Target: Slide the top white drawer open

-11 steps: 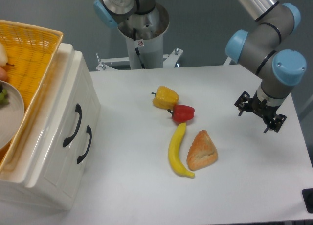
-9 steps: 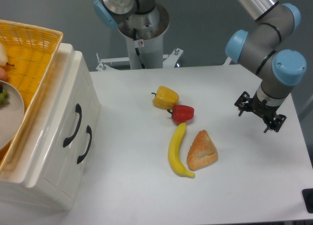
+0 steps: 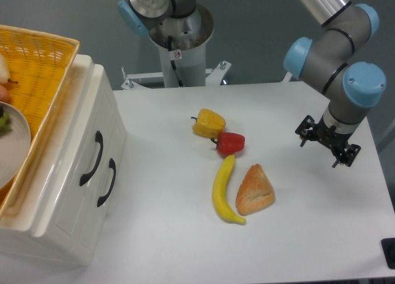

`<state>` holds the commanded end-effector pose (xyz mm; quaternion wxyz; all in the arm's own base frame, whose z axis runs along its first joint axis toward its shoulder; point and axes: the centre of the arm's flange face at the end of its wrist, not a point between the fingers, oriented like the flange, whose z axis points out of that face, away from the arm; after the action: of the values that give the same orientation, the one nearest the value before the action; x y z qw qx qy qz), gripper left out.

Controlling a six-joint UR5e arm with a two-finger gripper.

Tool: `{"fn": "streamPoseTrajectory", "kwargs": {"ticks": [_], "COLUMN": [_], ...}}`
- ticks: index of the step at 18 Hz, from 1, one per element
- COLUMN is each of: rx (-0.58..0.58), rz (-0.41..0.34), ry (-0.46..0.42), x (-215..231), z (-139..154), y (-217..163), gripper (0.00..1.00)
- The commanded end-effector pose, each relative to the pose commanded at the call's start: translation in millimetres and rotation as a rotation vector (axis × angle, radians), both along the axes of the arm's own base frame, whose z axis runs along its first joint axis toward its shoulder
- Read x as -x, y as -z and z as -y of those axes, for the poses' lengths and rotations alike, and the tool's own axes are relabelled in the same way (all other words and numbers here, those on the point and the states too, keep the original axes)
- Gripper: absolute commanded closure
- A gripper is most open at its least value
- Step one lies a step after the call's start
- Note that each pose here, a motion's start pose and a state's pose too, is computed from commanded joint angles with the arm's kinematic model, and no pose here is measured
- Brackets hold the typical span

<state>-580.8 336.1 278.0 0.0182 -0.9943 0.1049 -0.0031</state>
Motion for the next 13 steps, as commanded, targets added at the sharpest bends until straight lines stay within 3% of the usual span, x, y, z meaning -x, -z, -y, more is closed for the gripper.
{"fn": "streamPoseTrajectory", "kwargs": {"ticks": [3, 5, 9, 13], "rx": [0.01, 0.015, 0.016, 0.024], "rz": [0.035, 0.042, 0.007, 0.015], "ry": [-0.023, -0.092, -0.25, -0.277], "x": [-31.4, -55.3, -89.9, -112.6], "z": [6.2, 6.5, -32.8, -54.2], "y": [6.6, 1.6, -25.1, -28.7], "gripper": [0.0, 0.0, 0.0, 0.0]}}
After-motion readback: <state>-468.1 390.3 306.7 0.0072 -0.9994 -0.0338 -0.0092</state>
